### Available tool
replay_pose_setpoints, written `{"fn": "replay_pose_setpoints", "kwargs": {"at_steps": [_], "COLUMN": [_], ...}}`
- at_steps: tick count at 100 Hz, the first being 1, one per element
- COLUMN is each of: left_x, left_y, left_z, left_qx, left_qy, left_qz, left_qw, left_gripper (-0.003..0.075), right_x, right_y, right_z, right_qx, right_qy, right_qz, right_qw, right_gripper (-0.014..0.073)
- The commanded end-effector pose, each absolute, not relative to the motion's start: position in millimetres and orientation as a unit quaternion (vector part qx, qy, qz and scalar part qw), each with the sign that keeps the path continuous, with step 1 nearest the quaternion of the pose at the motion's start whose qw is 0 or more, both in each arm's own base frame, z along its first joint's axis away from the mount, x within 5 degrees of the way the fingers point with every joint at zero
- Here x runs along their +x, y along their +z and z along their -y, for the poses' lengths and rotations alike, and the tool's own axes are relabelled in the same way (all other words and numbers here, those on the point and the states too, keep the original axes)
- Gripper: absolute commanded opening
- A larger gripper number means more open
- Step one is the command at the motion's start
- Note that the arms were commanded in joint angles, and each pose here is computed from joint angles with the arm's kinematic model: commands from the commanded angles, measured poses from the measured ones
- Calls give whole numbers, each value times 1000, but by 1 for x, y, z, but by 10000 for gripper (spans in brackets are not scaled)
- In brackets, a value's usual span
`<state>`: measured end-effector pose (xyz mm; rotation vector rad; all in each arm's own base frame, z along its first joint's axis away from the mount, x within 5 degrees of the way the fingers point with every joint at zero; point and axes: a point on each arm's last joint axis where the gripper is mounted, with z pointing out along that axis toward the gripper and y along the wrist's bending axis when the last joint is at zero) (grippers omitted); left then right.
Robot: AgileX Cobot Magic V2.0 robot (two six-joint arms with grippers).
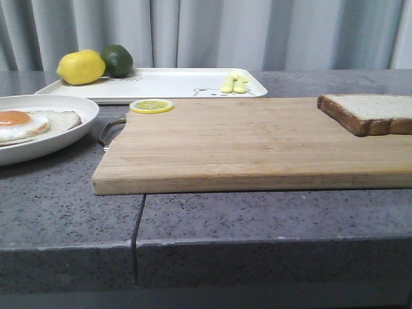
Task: Place bread and move sandwich to tray
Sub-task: 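Lower the right gripper and grasp the bread slice by its edge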
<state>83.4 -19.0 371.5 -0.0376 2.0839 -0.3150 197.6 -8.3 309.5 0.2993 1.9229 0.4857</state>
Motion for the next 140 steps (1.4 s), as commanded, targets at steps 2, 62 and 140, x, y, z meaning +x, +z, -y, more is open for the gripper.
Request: {"fn": "replay_pose_setpoints", "kwargs": {"at_steps": [2, 62, 140], "left_x": [87, 87, 87], "left_y": [385, 385, 385], "left_z": [19, 19, 19], "left_qx": [-22, -22, -22], "left_qy": [-140, -140, -140], "left_qz": [-838, -838, -838], "left_qw": [527, 527, 527], "left_gripper": [369, 369, 369], "right_x": [207, 244, 263], "right_y": [318, 266, 234], "right_z": [17, 40, 44], "right_qx": [161, 234, 261], "right_qy": [214, 257, 286], "right_qz": [-788, -819, -827], "right_qw": [555, 457, 408], "right_gripper": [476, 476, 476]}}
